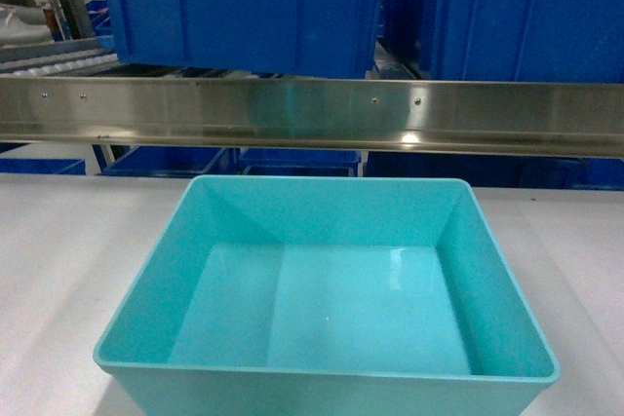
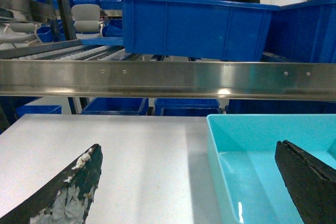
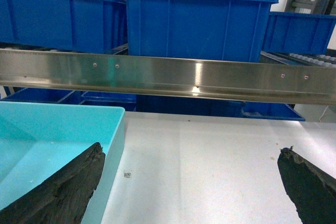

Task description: Organize blue bins on left shelf correctly

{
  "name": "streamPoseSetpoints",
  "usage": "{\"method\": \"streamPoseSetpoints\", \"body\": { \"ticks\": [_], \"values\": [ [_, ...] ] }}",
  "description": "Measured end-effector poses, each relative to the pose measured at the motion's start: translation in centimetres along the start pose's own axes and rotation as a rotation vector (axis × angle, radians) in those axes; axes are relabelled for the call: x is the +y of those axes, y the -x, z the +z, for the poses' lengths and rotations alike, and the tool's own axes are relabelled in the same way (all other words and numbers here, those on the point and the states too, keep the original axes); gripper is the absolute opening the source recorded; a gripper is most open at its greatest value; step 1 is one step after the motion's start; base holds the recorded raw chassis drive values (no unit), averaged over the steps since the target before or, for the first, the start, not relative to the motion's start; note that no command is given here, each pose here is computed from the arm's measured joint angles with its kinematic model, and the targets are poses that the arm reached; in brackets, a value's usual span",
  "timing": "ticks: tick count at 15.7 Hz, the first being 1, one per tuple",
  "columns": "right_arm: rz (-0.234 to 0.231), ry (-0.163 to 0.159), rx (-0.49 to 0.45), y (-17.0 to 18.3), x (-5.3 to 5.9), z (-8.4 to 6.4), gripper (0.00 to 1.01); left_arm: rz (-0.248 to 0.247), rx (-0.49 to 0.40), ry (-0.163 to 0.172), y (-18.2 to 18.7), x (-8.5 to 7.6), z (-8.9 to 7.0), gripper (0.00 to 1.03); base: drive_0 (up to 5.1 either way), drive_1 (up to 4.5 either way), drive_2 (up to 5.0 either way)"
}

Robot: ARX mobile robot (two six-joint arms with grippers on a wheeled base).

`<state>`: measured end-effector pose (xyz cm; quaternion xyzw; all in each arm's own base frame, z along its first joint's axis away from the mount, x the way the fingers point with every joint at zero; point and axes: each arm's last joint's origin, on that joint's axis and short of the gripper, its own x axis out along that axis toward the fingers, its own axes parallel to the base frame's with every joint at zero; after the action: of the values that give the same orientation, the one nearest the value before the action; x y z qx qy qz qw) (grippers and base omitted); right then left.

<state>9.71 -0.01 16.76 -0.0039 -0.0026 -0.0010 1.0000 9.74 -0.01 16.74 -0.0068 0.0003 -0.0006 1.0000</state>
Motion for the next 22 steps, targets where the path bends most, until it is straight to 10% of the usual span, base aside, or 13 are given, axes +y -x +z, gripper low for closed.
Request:
{"method": "streamPoseSetpoints", "body": {
  "ticks": [20, 22],
  "values": [
    [0.000, 0.000, -0.002, 0.0, 0.0, 0.0, 0.98, 0.000, 0.000, 0.000, 0.0, 0.0, 0.0, 0.98, 0.0, 0.00, 0.0],
    [0.070, 0.000, -0.057, -2.2, 1.5, 1.6, 0.98, 0.011, -0.047, 0.003, -1.9, 0.7, 1.2, 0.98, 0.0, 0.00, 0.0]
  ]
}}
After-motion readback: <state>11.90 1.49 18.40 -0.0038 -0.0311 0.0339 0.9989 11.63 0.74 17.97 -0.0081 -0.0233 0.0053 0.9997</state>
